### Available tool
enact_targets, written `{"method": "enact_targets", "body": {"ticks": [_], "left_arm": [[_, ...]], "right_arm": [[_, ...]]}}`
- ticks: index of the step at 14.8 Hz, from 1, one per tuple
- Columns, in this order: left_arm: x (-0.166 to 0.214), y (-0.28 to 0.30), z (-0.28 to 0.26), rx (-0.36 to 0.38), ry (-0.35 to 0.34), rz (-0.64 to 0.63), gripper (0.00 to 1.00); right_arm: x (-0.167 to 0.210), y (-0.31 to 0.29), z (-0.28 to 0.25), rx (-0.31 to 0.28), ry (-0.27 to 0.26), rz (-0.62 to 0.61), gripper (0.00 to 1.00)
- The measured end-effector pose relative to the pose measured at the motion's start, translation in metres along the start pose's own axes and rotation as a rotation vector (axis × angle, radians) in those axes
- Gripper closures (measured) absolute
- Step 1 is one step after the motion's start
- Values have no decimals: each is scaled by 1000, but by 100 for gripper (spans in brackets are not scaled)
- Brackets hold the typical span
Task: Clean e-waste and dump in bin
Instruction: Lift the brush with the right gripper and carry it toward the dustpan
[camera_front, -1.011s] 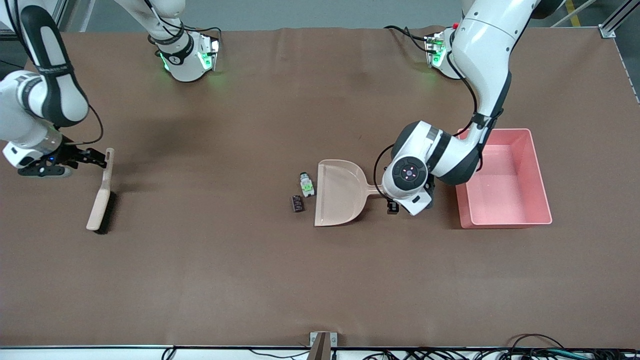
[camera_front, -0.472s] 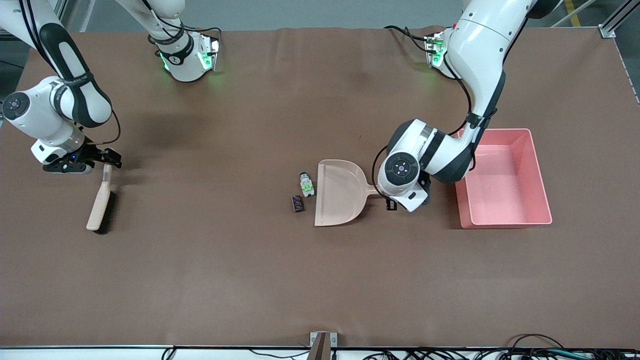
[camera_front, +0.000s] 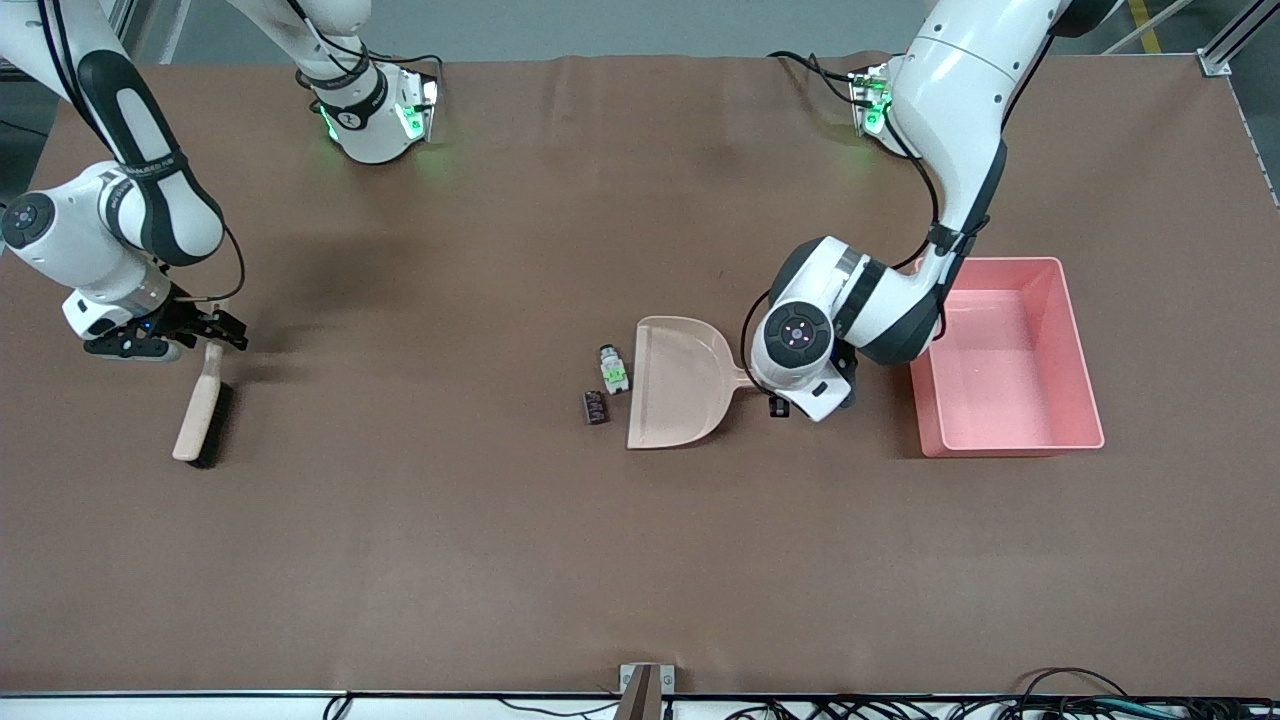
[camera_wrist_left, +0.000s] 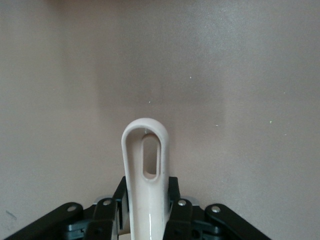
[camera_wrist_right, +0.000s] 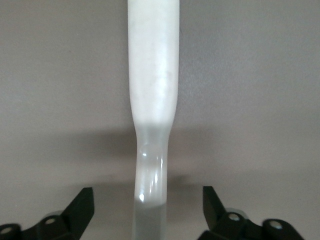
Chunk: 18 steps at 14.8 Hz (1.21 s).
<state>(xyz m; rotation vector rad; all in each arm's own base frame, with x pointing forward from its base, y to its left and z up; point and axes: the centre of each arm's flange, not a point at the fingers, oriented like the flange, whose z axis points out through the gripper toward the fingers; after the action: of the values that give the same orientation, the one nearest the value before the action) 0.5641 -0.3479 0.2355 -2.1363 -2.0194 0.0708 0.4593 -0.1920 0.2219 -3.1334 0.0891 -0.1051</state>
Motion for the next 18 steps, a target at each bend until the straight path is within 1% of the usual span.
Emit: {"method": "enact_targets", "body": {"ticks": [1,2,3,4,5,7,8,9,10,13,17,18], "left_arm": [[0,0,0,-1,2,1,67],[0,0,0,-3,7,4,67],[0,0,0,-4,9,6,67],[0,0,1,-4,11,7,67],[0,0,1,-3,13,7,67],[1,0,1,-3,14,8,67],[1,-1,1,-2,17,9,67],[2,-1,2,-2,28,14,67],[2,-1,2,-2,44,21,67],[2,-3,4,-3,73,27,67],[0,-6,7,-11,121,-2,67],[0,-7,7,-13,132,-10,67]], "right_arm": [[2,0,-1,0,0,-1,22],[3,0,-2,1,0,-2,32],[3,-1,-2,1,0,-3,40],[4,-1,-2,1,0,-4,40],[4,-1,-2,1,1,-5,45],[4,-1,-2,1,0,-5,63],[4,-1,-2,1,0,-5,63],[4,-1,-3,1,1,-5,70],[4,-1,-3,1,1,-6,74],[6,-1,-3,0,2,-6,74],[14,-8,-2,1,5,-23,74],[16,-12,-3,6,-5,-33,74]]}}
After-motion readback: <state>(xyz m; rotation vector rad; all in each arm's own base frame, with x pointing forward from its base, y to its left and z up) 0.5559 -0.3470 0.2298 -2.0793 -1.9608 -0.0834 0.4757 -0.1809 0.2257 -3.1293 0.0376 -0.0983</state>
